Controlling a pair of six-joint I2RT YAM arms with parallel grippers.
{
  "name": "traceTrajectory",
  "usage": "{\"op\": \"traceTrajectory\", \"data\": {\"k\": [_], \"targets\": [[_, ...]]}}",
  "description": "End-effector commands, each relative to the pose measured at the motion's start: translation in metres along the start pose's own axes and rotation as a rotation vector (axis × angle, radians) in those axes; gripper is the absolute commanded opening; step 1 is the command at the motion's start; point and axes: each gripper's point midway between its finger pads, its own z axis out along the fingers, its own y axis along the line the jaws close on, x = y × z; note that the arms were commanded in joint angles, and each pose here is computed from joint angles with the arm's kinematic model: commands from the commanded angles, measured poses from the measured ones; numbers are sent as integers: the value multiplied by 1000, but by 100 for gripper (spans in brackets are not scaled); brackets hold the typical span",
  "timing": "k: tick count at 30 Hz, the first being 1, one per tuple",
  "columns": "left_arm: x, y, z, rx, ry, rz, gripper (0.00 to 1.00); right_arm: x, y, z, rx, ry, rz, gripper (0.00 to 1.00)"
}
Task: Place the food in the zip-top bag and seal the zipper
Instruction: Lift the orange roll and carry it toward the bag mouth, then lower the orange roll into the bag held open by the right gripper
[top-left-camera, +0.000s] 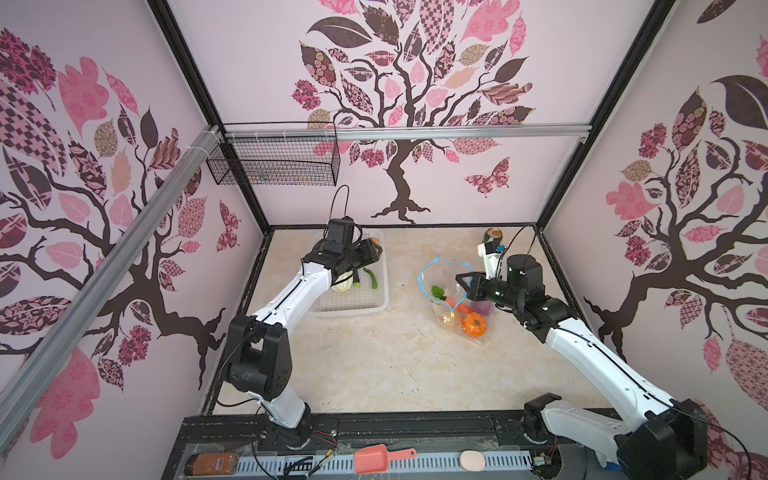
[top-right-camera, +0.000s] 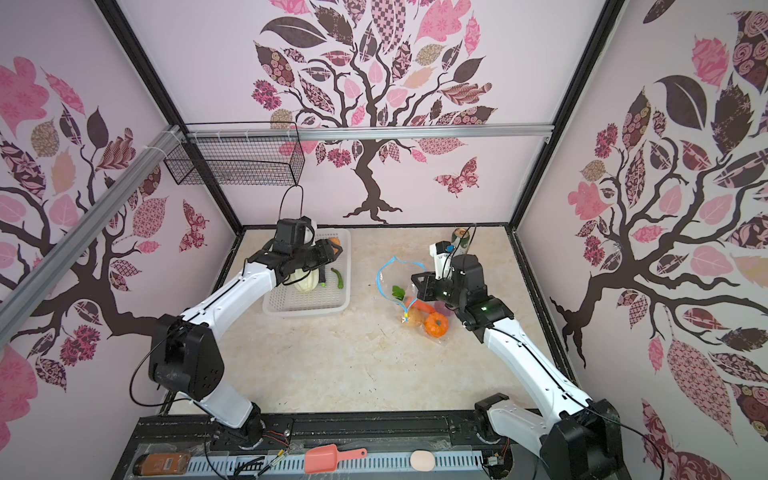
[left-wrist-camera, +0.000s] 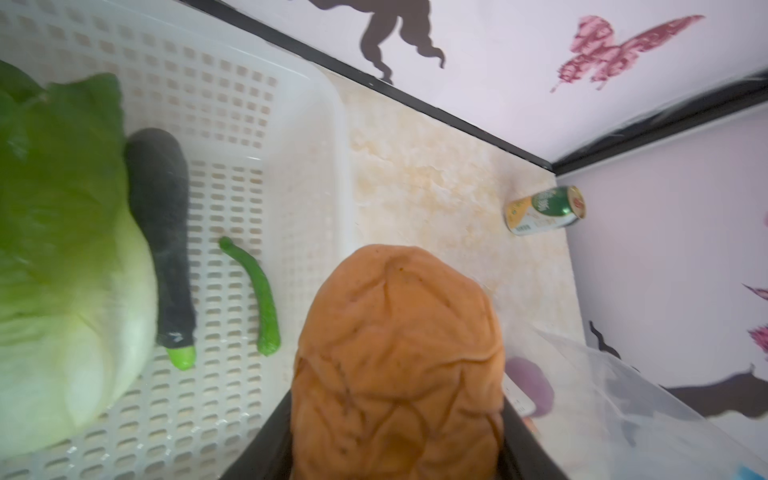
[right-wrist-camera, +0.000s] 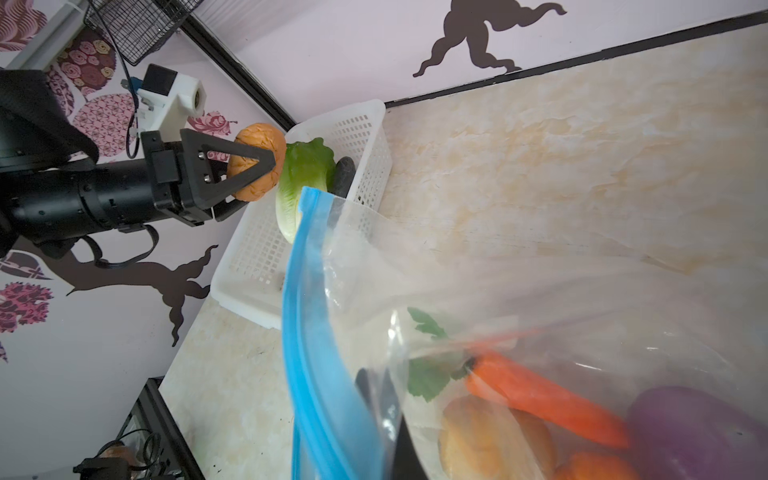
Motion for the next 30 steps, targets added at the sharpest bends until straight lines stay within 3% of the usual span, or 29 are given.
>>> {"op": "traceTrajectory", "data": {"k": [1,8,13,20,30], "targets": [[17,-51,-25,145,-4,74,41,-2,6,3,-52,-2,7,0],[58,-133,-61,369,25,202,41,-1,6,4,-53,-1,17,0],[88,-170,-68,473,60,322,41,-3,6,2,-50,-6,18,0],[123,-167,-42,458,164,338,40,-4,9,-4,-50,-17,13,0],[151,-146,-1,356,320,276,39,-3,12,-5,-62,-9,10,0]]}}
